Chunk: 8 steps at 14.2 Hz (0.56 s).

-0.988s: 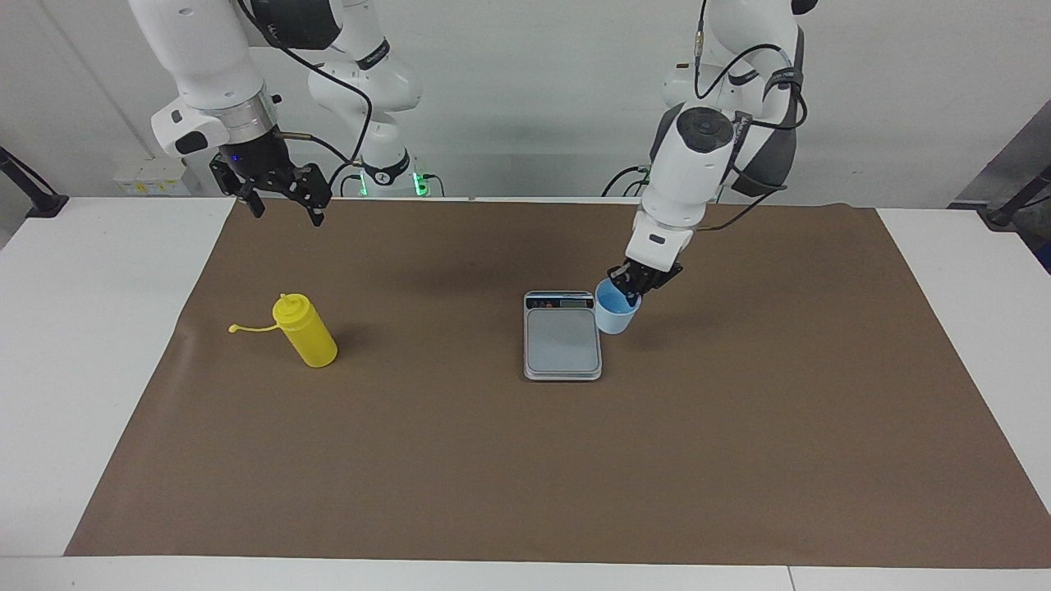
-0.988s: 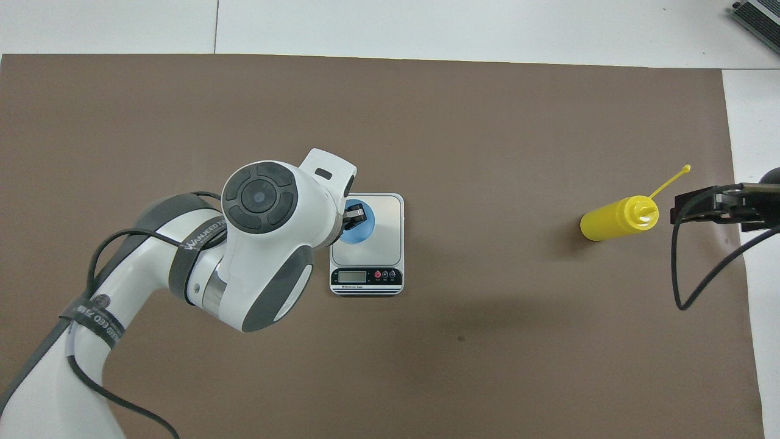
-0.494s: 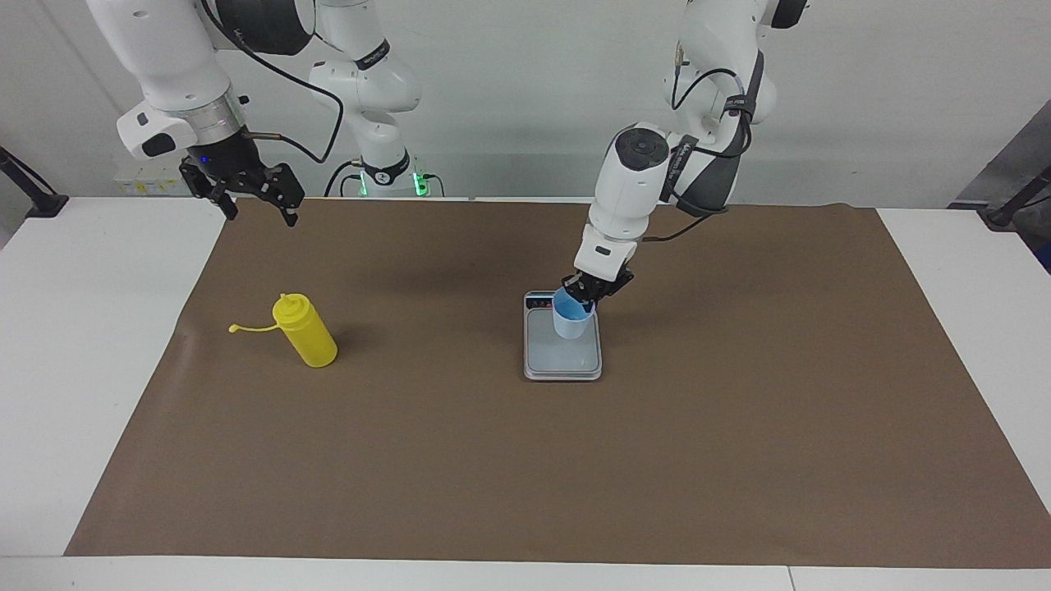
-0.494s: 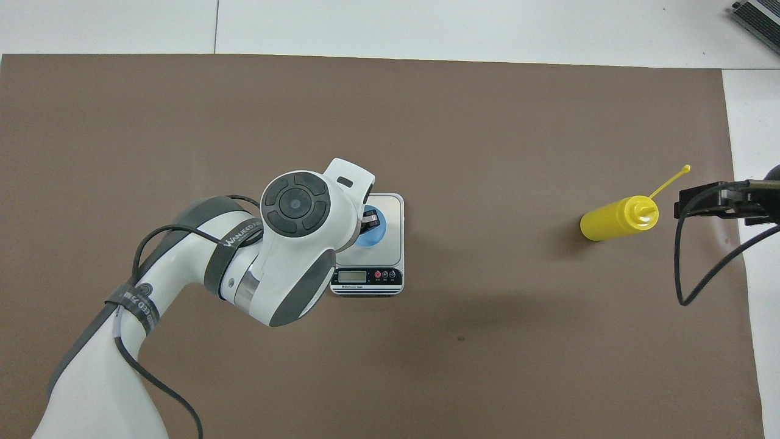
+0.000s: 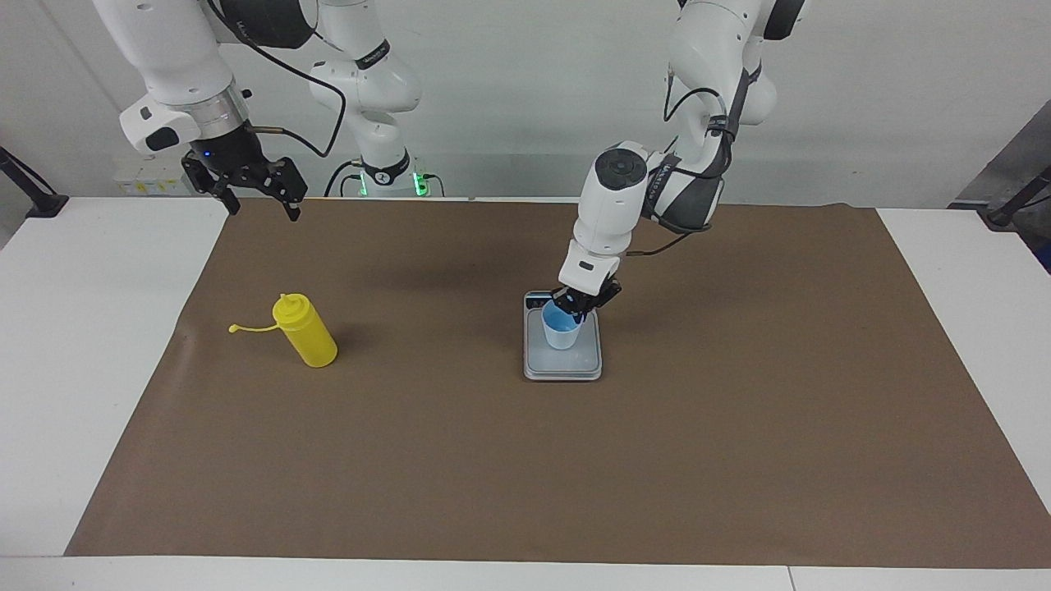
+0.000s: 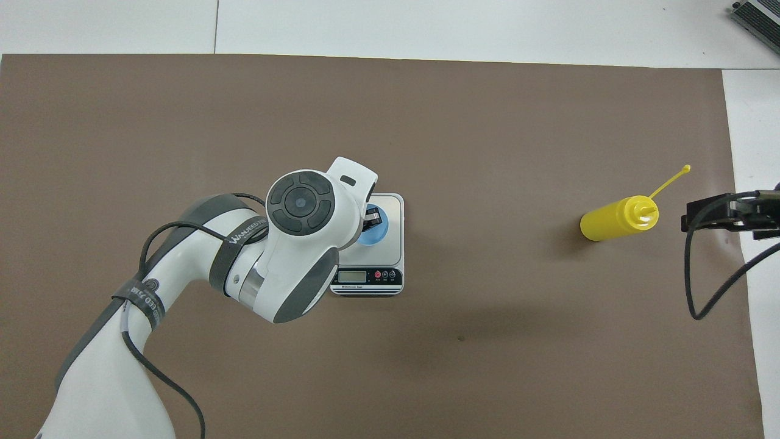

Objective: Pour seasoning into cup on scale with both arms
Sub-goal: 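Release the cup on the scale and withdraw the left gripper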

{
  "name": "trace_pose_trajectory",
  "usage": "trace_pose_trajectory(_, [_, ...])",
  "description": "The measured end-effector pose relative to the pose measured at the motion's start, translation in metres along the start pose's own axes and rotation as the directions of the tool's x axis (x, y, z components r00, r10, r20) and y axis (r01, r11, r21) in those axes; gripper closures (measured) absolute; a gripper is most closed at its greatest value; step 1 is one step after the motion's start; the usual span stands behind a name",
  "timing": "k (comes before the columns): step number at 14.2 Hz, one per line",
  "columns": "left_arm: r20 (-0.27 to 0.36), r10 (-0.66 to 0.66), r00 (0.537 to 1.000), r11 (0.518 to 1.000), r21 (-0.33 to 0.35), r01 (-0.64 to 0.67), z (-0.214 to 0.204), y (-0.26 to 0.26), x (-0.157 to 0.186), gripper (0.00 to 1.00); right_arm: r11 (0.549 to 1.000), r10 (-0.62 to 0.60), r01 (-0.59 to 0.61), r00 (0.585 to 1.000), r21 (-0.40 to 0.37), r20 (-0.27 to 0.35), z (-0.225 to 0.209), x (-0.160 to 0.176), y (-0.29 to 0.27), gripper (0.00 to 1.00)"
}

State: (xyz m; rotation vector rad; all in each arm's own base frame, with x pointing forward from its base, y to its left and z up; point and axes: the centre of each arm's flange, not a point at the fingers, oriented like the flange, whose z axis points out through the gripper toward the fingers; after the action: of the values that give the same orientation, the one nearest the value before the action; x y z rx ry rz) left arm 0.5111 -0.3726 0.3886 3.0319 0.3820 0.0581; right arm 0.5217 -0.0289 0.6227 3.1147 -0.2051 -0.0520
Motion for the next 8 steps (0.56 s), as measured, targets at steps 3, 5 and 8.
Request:
trace_pose_trajectory(3, [-0.031, 0.015, 0.999, 1.0, 0.014, -0.015, -0.005, -0.002, 0.006, 0.61, 1.0, 0.001, -0.001, 1.0, 0.0, -0.002, -0.002, -0.001, 0.0, 0.0])
trace_pose_trajectory(5, [-0.056, 0.011, 0.998, 1.0, 0.014, -0.01, -0.025, -0.013, 0.022, 0.38, 1.0, 0.002, -0.002, 1.0, 0.0, -0.002, -0.002, -0.001, 0.0, 0.0])
trace_pose_trajectory(8, [-0.071, 0.053, 0.996, 0.998, 0.034, -0.051, -0.079, -0.059, 0.053, 0.04, 1.0, 0.0, 0.0, 1.0, 0.001, -0.009, -0.002, -0.001, 0.0, 0.0])
